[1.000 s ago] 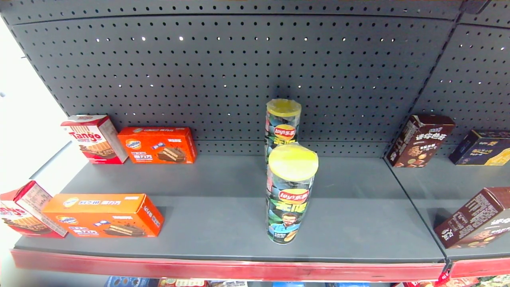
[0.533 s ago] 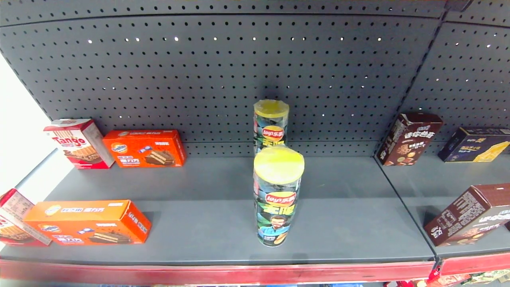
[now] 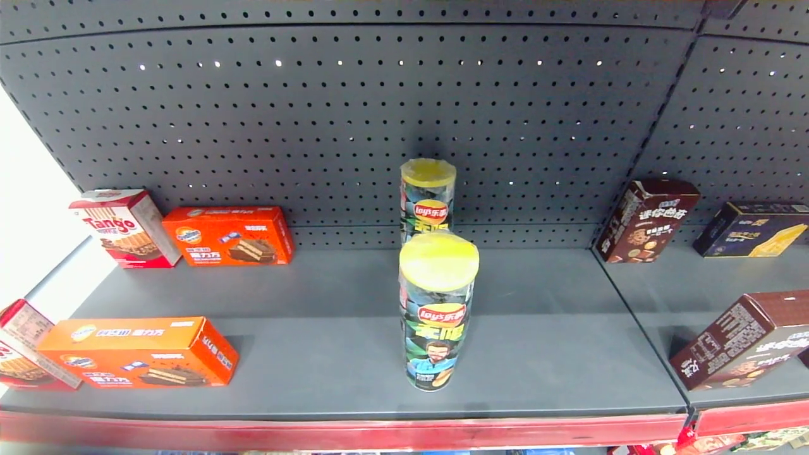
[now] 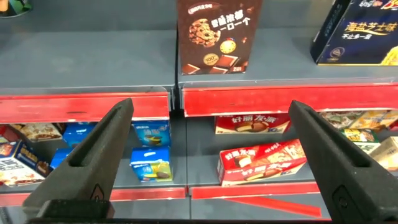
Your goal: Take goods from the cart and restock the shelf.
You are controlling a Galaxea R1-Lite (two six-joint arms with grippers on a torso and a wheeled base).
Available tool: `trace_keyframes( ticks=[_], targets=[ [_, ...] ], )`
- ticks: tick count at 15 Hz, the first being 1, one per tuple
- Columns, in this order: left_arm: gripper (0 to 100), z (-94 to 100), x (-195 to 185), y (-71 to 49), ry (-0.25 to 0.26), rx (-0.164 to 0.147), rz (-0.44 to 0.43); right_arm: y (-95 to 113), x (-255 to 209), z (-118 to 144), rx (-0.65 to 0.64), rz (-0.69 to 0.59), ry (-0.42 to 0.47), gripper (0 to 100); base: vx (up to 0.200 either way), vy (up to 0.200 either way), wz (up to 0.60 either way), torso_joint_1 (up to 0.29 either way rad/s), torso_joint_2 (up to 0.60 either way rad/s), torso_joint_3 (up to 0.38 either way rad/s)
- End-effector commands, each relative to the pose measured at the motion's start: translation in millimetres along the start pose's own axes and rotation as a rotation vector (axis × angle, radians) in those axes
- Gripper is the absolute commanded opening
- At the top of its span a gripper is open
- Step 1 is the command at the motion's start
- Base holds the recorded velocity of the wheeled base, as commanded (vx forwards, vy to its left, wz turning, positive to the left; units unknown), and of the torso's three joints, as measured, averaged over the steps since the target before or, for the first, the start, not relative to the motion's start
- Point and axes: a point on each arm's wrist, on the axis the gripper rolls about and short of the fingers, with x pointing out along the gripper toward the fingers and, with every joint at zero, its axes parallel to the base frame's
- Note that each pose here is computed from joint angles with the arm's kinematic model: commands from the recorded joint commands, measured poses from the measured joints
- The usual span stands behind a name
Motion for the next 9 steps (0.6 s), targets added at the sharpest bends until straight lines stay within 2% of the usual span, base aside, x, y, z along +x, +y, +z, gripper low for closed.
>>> trace_keyframes(
  ticks=[1,4,6,9],
  targets=[
    [100,0.1,0.1,0.0,0.001,0.000,0.001,0.0,0.1,0.0,0.000,0.001,0.001,100,0.000,0.000,0.00,0.000,0.00,0.000],
    [100,0.1,0.1,-0.1,0.001,0.006,-0.004,0.0,0.1,0.0,0.000,0.001,0.001,100,0.000,0.000,0.00,0.000,0.00,0.000],
    [100,0.1,0.1,-0.1,0.001,0.006,-0.007,0.0,0.1,0.0,0.000,-0.001,0.001,100,-0.200,0.000,0.00,-0.007,0.00,0.002],
    [100,0.1,0.1,0.0,0.001,0.000,-0.001,0.1,0.1,0.0,-0.002,0.005,0.001,100,0.000,0.000,0.00,0.000,0.00,0.000]
  ],
)
